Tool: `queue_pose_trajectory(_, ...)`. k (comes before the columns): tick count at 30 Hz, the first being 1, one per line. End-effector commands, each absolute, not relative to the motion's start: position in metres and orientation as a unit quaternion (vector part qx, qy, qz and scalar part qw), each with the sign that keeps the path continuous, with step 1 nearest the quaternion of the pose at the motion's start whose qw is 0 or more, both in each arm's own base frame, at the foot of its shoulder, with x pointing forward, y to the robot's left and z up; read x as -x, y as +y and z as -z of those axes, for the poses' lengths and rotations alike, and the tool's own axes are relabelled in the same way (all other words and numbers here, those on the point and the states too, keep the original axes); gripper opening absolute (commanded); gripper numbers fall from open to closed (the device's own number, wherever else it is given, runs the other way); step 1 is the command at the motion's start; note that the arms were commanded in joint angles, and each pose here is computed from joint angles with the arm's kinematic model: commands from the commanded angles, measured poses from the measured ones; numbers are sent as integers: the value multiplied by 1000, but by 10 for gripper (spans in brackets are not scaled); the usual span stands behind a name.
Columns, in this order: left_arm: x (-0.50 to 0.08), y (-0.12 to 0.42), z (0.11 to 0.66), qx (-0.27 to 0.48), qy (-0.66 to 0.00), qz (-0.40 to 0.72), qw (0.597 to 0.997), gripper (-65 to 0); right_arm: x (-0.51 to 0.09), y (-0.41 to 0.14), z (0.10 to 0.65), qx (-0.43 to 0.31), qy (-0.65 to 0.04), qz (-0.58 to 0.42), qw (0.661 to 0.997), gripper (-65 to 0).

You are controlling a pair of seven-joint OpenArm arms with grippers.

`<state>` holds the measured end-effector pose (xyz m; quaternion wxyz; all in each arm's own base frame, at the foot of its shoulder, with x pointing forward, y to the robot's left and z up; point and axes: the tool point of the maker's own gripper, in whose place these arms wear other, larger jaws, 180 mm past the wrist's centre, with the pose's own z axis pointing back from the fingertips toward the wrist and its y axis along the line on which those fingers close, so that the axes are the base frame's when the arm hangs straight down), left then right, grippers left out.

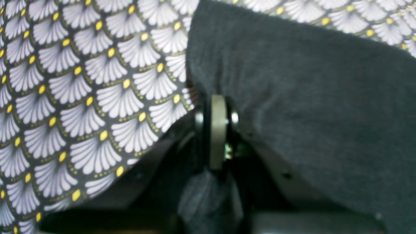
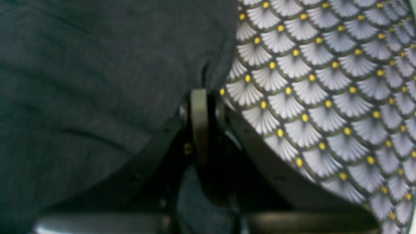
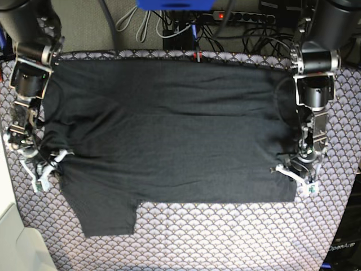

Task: Fold the T-shirt properly
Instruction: 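Lift the hem half with both grippers and fold it over toward the collar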

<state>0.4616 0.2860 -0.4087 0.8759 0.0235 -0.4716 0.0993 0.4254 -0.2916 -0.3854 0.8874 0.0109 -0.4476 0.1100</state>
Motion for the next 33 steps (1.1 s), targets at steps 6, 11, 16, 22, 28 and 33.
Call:
queue_pose_trajectory(6, -471, 290, 377, -29, -509, -85, 856, -645, -428, -306, 351, 15, -479, -112, 871, -650)
queue_pose_trajectory(11, -463, 284, 372, -30, -512, -70, 855, -645, -411, -307, 353, 29, -476, -125, 870, -650)
queue_pose_trajectory(16, -457, 280, 367, -33, -523, -61, 849, -645, -398, -303, 351, 16, -491, -121, 863, -650)
queue_pose_trajectory(22, -443, 286, 366, -38, -529, -66, 845, -645, -386, -307, 349, 29, -480, -132, 867, -650)
queue_pose_trajectory(28, -429, 311, 366, -40, -510, -116, 851, -645, -374, -304, 349, 37, -479, -144, 865, -650)
queue_pose_trajectory(33, -426, 313, 370, -41, -504, -117, 855, -645, -366, -300, 344, 44, -483, -156, 861, -650)
